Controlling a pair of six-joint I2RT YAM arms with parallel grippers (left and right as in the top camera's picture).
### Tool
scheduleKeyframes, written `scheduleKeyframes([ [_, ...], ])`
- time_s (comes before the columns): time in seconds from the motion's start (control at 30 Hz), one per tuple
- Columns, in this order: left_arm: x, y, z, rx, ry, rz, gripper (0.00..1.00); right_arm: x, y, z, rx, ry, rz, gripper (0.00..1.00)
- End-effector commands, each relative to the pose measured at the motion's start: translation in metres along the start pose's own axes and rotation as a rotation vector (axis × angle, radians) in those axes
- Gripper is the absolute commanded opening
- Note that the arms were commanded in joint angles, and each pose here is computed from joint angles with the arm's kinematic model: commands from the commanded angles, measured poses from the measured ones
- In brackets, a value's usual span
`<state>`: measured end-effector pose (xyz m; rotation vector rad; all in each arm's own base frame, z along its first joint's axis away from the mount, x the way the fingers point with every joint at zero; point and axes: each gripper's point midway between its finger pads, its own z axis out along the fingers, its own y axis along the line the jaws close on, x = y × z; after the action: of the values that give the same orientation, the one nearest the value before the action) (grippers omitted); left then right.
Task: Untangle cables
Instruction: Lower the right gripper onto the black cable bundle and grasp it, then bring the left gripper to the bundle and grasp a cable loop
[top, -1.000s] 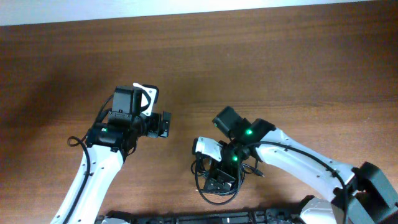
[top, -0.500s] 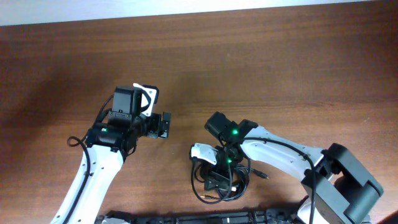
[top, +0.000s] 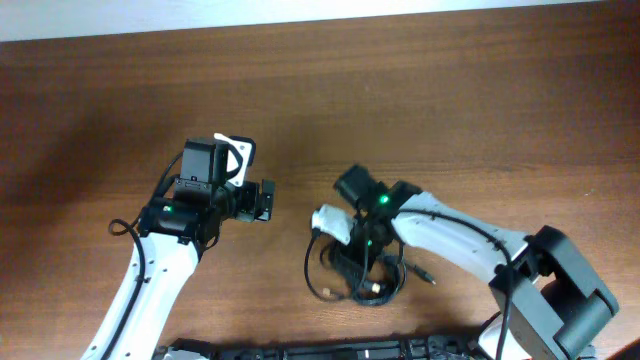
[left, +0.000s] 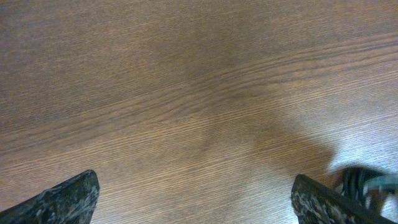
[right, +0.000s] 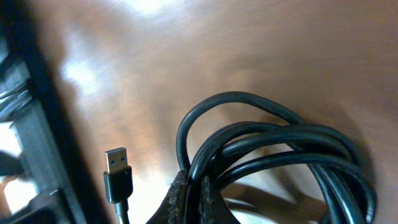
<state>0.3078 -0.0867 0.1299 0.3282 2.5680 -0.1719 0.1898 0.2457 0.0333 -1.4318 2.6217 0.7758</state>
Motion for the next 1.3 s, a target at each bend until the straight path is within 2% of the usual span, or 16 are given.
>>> scheduleKeyframes([
  [0.0, -0.008, -0.008, -0.003, 0.050, -0.019, -0.004, 0.99, -0.021, -0.047, -0.028, 0.134, -0.075, 0.105, 0.04],
  [0.23, -0.015, -0.027, -0.006, 0.158, -0.048, 0.001, 0.99, -0.087, -0.106, -0.085, 0.221, -0.422, 0.327, 0.04],
  [0.33, -0.016, -0.027, -0.006, 0.161, -0.052, 0.002, 0.99, -0.110, -0.104, -0.097, 0.186, -0.525, 0.290, 0.04],
  [0.37, -0.016, -0.027, -0.006, 0.161, -0.052, 0.002, 0.99, -0.114, -0.104, -0.099, 0.182, -0.539, 0.279, 0.08],
  [0.4, -0.016, -0.027, -0.006, 0.160, -0.052, 0.002, 0.99, -0.116, -0.104, -0.100, 0.185, -0.549, 0.272, 0.23],
  [0.43, -0.016, -0.027, -0.006, 0.160, -0.052, 0.002, 0.99, -0.118, -0.105, -0.101, 0.187, -0.557, 0.267, 0.46],
  [0.47, -0.016, -0.027, -0.006, 0.160, -0.052, 0.002, 0.99, -0.118, -0.105, -0.102, 0.188, -0.560, 0.265, 0.64],
  [0.5, -0.016, -0.027, -0.006, 0.160, -0.053, 0.002, 0.99, -0.118, -0.105, -0.102, 0.190, -0.560, 0.266, 0.74],
  [0.57, -0.017, -0.027, -0.006, 0.159, -0.056, 0.003, 0.99, -0.115, -0.113, -0.102, 0.236, -0.551, 0.282, 0.82],
  [0.63, -0.020, -0.026, -0.005, 0.157, -0.066, 0.004, 0.99, -0.109, -0.126, -0.104, 0.311, -0.537, 0.317, 0.84],
  [0.77, -0.021, -0.026, -0.003, 0.156, -0.071, 0.028, 0.99, -0.089, -0.157, -0.112, 0.486, -0.518, 0.499, 0.93],
  [0.97, -0.014, -0.027, 0.022, 0.173, -0.008, 0.019, 0.99, -0.051, -0.166, -0.107, 0.600, -0.365, 0.538, 0.93],
  [1.07, -0.022, -0.044, 0.030, 0.279, -0.028, 0.023, 0.99, -0.040, -0.166, -0.105, 0.615, -0.326, 0.563, 0.93],
  [1.2, -0.039, -0.065, 0.039, 0.413, -0.089, 0.041, 0.99, -0.019, -0.177, -0.111, 0.603, -0.336, 0.766, 0.93],
  [1.27, -0.043, -0.076, 0.046, 0.479, -0.100, 0.052, 0.99, -0.008, -0.183, -0.114, 0.601, -0.325, 0.811, 0.93],
])
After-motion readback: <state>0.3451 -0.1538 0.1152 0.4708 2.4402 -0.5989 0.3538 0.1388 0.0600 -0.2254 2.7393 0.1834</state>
